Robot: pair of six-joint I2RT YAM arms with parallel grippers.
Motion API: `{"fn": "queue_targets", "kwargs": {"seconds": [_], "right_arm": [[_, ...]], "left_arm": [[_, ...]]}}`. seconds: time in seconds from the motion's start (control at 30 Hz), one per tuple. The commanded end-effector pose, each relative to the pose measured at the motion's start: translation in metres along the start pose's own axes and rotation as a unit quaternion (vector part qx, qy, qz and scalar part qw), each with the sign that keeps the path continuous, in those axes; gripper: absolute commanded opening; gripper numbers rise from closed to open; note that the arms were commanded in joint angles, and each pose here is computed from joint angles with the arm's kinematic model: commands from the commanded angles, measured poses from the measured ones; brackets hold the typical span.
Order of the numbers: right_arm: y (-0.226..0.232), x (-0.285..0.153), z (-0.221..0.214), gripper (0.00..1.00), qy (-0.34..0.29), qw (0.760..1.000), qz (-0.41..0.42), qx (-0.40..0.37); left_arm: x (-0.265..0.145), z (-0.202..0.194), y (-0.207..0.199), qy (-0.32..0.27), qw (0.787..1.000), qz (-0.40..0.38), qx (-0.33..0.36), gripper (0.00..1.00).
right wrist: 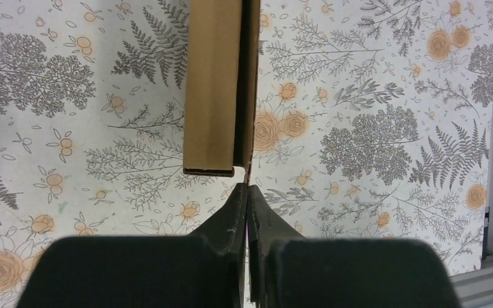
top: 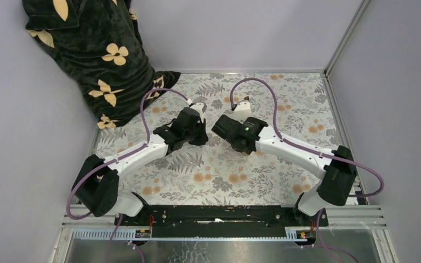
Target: Fold the paper box
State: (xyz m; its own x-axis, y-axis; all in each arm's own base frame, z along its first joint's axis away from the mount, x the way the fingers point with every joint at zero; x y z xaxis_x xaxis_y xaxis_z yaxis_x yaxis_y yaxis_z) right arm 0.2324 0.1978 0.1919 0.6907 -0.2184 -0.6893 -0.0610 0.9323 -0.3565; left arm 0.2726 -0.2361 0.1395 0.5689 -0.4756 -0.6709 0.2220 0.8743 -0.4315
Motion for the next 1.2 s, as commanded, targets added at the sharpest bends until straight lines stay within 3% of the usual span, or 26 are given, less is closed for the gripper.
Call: {"fn": "queue_targets", "kwargs": {"seconds": [0.0,0.07,0.17,0.27,0.57,0.7,0.8,1.17], "right_arm": [[0.002,0.003,0.006,0.05,0.003,1.0,-0.004,0.001],[0.001,0.005,0.002,0.07,0.002,1.0,0.004,0.014],[-0.003,0.004,-0.004,0.39,0.004,0.999,0.016,0.028],[-0.006,-0.003,-0.001,0.52,-0.002,0.999,0.029,0.038],[-0.016,-0.033,0.043,0.73,-0.067,0.989,0.102,0.087],[-0.026,-0.006,0.056,0.82,-0.058,0.978,0.167,0.107],[-0.031,0.017,0.064,0.9,-0.039,0.984,0.153,0.081],[0.01,0.058,0.089,0.94,-0.006,0.981,0.186,0.046]], "left_arm": [[0.012,0.002,-0.011,-0.011,0.999,-0.033,-0.014,0.03],[0.018,0.003,-0.019,-0.012,0.999,-0.047,-0.02,0.03],[0.03,0.003,-0.035,-0.006,0.998,-0.059,-0.013,0.03],[0.037,0.007,-0.043,-0.006,0.998,-0.062,-0.008,0.02],[0.039,0.009,-0.038,-0.009,0.999,-0.042,-0.002,0.03],[0.041,0.013,-0.037,-0.011,0.999,-0.033,0.0,0.03],[0.041,0.014,-0.036,-0.01,1.0,-0.028,0.002,0.03],[0.033,0.02,-0.03,-0.015,1.0,-0.013,0.01,0.03]]}}
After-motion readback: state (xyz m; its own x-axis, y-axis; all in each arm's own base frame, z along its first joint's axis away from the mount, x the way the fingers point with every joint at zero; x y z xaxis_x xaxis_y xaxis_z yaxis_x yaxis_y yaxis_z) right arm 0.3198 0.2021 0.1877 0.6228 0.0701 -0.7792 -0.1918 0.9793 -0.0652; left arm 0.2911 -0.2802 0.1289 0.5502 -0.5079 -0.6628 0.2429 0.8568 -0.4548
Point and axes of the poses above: each gripper's point midway between its finger pads, its own x axis out along the fingers, its own y axis along the line the jaws close on, z = x × y, the point moved 3 cm from there along -x, back along the fingers, and after that the axes turned 7 degrees about -x, right-handed, at the moved point
